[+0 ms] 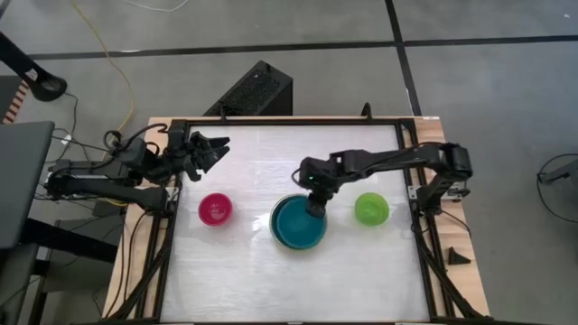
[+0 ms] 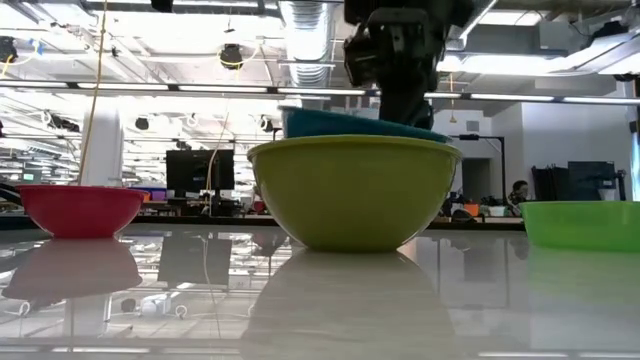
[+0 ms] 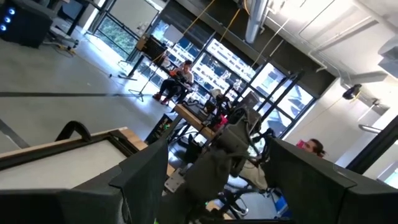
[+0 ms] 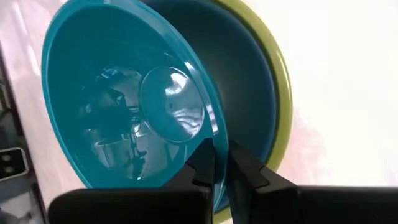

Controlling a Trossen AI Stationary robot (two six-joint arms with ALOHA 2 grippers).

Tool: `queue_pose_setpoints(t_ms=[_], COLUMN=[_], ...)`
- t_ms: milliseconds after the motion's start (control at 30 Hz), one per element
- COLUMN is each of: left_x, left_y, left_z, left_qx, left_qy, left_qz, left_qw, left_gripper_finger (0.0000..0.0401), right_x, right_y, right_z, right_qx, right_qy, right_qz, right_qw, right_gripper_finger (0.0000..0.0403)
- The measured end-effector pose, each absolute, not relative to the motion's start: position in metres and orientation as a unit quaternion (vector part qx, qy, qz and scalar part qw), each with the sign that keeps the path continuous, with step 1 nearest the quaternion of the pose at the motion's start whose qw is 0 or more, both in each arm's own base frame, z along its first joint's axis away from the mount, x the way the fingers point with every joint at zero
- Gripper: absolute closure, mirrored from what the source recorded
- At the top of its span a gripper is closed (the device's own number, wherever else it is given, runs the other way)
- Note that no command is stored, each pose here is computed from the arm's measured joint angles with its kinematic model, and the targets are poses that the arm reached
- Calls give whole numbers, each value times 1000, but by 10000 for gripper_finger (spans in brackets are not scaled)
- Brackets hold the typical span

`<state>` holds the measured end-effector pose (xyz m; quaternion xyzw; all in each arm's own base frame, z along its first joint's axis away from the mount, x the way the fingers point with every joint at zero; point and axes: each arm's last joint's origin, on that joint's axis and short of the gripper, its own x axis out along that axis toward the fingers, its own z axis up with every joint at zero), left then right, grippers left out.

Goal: Nest bowls inside each other
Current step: Stack the blue bowl on top of the transparent blue bowl, then stack the transparent green bowl on top of the blue bowl

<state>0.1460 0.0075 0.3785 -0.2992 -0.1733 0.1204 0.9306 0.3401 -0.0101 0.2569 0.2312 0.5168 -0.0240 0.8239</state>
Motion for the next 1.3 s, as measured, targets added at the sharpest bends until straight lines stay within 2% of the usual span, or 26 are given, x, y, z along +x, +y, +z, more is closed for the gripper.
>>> queue_pose_setpoints(t_ms=[100,333,467,567,800,900,1067,1300], left_x=[146,146,147,147,147,147,147,147], left_y=[7,7,6,6,5,5,5,5], left_z=[379,379,377,371,345,340,340,337], left_qx=[-299,-299,-297,-291,-293,-297,-296,-293], left_qy=[-173,-171,-160,-128,3,29,29,42], left_qz=[120,113,106,106,133,140,139,144], left_qw=[930,932,935,942,947,944,944,944], left_gripper_finger=[131,131,131,131,131,131,131,131], right_x=[348,356,349,338,292,273,244,210], right_y=[-10,-12,-14,-14,-6,1,18,41], right_z=[250,262,277,290,321,328,317,277], right_qx=[232,231,243,252,228,221,246,278], right_qy=[529,510,495,490,514,531,547,567], right_qz=[-25,-39,-47,-68,-122,-131,-140,-155], right_qw=[816,828,833,832,818,808,788,760], right_gripper_finger=[331,151,93,84,100,101,101,101])
